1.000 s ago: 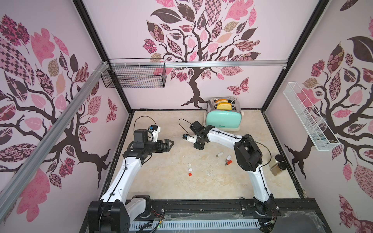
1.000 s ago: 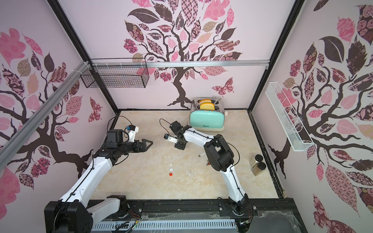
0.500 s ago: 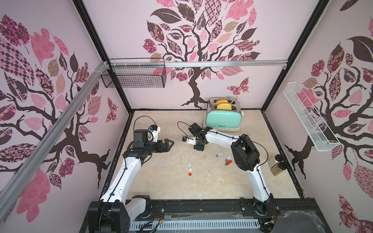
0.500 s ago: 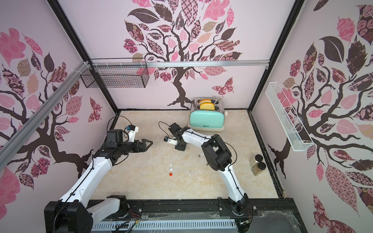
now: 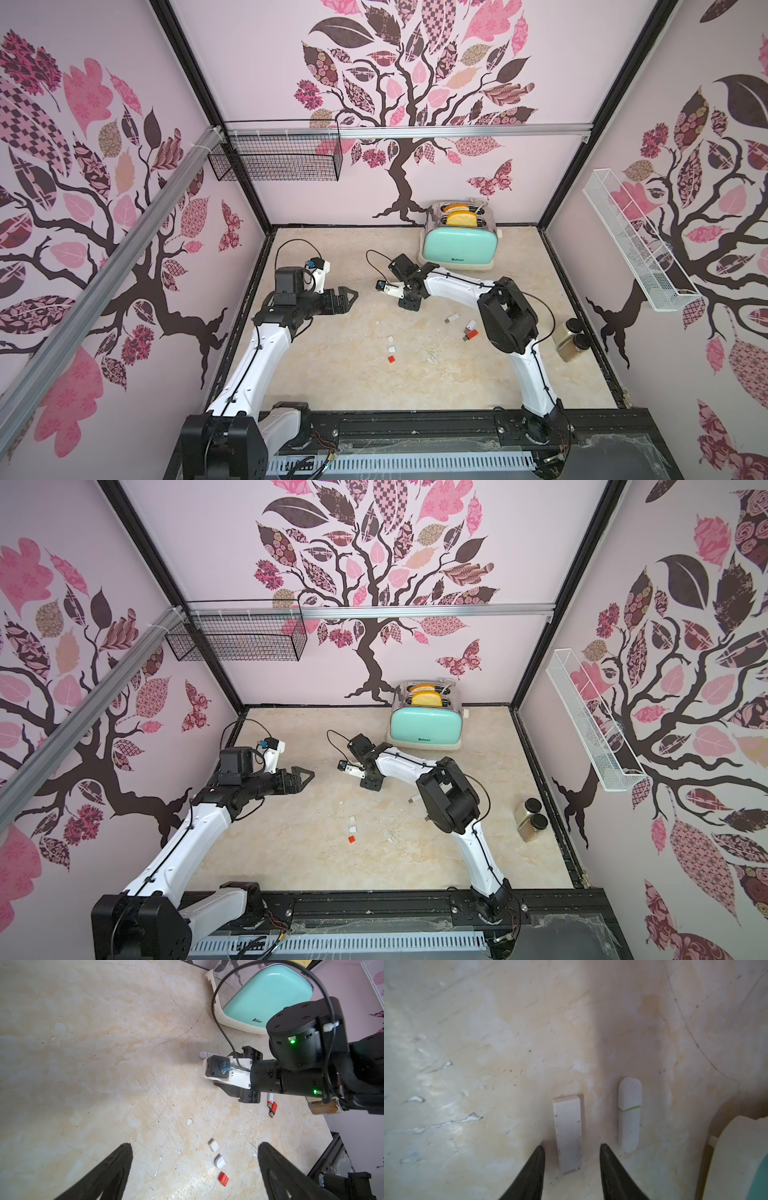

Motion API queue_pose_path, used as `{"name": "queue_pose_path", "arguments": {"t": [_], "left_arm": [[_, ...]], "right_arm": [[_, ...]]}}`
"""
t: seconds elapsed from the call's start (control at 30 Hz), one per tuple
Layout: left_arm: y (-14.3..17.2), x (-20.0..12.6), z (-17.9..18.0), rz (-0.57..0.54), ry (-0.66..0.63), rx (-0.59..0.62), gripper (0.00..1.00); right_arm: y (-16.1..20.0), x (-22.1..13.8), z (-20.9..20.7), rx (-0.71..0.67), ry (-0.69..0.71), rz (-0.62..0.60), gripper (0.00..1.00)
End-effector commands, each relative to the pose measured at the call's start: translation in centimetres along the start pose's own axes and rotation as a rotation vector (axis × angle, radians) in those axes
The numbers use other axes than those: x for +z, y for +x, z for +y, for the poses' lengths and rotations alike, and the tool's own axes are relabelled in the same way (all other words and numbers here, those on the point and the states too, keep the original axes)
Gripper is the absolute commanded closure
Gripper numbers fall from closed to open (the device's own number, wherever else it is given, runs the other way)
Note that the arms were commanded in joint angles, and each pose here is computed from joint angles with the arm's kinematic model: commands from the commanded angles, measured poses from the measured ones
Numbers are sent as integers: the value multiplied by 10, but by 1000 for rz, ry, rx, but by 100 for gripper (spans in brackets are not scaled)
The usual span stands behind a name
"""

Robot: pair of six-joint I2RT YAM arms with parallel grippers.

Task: Close the usb drive cover
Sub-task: Place the USB drive at the center of the board, then pick up the cover from the center of the board.

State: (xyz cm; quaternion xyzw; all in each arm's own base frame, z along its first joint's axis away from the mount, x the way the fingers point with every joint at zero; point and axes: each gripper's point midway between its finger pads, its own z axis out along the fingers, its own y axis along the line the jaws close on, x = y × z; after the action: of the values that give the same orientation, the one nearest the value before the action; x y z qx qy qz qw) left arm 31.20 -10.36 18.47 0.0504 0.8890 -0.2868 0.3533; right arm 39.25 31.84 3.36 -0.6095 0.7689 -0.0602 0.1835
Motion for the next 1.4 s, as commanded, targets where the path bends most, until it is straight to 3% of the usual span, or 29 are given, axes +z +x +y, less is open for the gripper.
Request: {"name": "queue_pose_path", "arguments": {"t": [0.0, 0.53, 0.67, 1.0, 1.13, 1.37], "left_arm": [[-4, -3, 1, -15, -7, 20, 2], [-5, -2, 2, -20, -10, 25, 2], [-4, -1, 3, -7, -11, 18, 2], [-4, -1, 3, -15, -7, 20, 2], [-4, -2, 3, -11, -15, 20, 2], [-6, -4, 4, -21, -24, 23, 2]], "right_arm": [[-4, -22, -4, 17, 21, -32, 50], [-4, -76, 32, 45, -40, -229, 1], [-4, -82, 39, 92, -81, -224, 1], [-16, -83, 74, 39, -235, -207, 1], [-12, -69, 86, -5, -242, -133, 3], [-17, -63, 95, -39, -275, -117, 13]]}}
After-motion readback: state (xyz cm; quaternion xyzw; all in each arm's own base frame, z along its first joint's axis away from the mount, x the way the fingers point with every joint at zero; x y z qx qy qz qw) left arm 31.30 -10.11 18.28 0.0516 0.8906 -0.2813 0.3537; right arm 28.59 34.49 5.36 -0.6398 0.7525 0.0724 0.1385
